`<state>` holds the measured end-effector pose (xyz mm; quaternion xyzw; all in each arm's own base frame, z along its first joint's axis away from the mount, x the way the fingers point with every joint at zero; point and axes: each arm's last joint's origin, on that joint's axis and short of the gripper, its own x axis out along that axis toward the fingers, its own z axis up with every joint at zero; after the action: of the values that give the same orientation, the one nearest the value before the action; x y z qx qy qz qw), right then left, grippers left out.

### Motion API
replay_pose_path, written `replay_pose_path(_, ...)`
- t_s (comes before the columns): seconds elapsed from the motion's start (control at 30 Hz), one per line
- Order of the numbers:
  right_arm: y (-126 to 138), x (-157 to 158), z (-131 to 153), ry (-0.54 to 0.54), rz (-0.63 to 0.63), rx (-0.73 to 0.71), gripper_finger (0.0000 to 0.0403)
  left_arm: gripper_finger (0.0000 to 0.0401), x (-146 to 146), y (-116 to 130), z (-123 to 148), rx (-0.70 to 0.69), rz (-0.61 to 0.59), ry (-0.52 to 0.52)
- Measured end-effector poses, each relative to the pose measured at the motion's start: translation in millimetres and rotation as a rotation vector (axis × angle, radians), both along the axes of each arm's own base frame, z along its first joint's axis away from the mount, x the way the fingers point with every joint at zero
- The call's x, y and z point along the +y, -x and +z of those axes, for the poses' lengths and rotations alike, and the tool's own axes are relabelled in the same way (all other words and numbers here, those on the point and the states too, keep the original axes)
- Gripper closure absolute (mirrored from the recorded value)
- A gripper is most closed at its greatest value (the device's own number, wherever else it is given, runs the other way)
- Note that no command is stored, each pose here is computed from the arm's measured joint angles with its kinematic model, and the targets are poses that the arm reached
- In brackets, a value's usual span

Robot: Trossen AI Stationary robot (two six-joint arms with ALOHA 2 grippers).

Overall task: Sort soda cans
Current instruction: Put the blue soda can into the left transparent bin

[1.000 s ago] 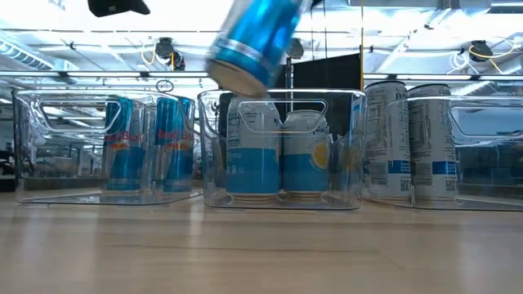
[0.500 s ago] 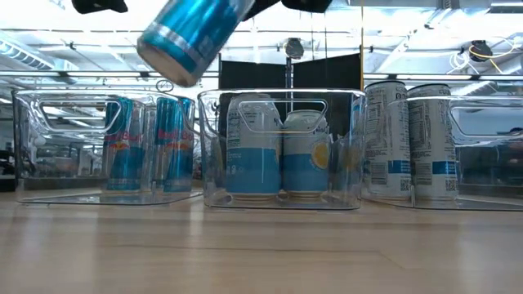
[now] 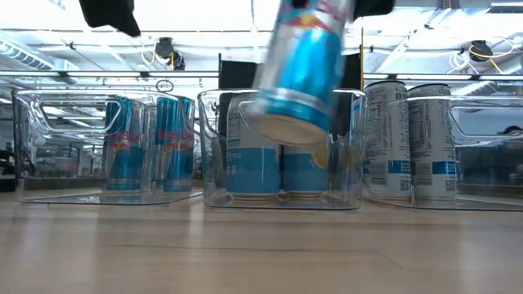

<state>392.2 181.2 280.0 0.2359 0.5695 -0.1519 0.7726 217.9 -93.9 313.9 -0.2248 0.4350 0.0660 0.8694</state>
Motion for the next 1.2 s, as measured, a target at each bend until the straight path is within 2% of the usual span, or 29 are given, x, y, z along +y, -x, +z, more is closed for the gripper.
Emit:
replay_pose_path(0.23,21,7,-6,0.065,-0.049,0.165,0.016,0.0079,-15,-33,-32,0.07,-0.002,-0.032)
replay_pose_path(0.47,36,21,-7,0.126,-0.12,0.201,0.016,0.0079,-34,-58,-51,0.044,-0.042,0.072)
replay_pose_path(0.57,38,30,-15,0.147,-0.114,0.213,0.016,0.0079,-40,-63,-52,0.002,-0.056,0.099)
replay_pose_path(0.67,38,37,-28,0.172,-0.096,0.25,0.016,0.0079,-44,-65,-51,-0.017,-0.017,0.137)
replay_pose_path(0.87,34,41,-43,0.196,-0.083,0.283,0.0154,0.0079,-48,-71,-58,-0.031,0.005,0.134)
replay_pose_path(1.2,32,42,-43,0.18,-0.089,0.272,0.0128,0.0079,-51,-76,-61,-0.045,-0.016,0.139)
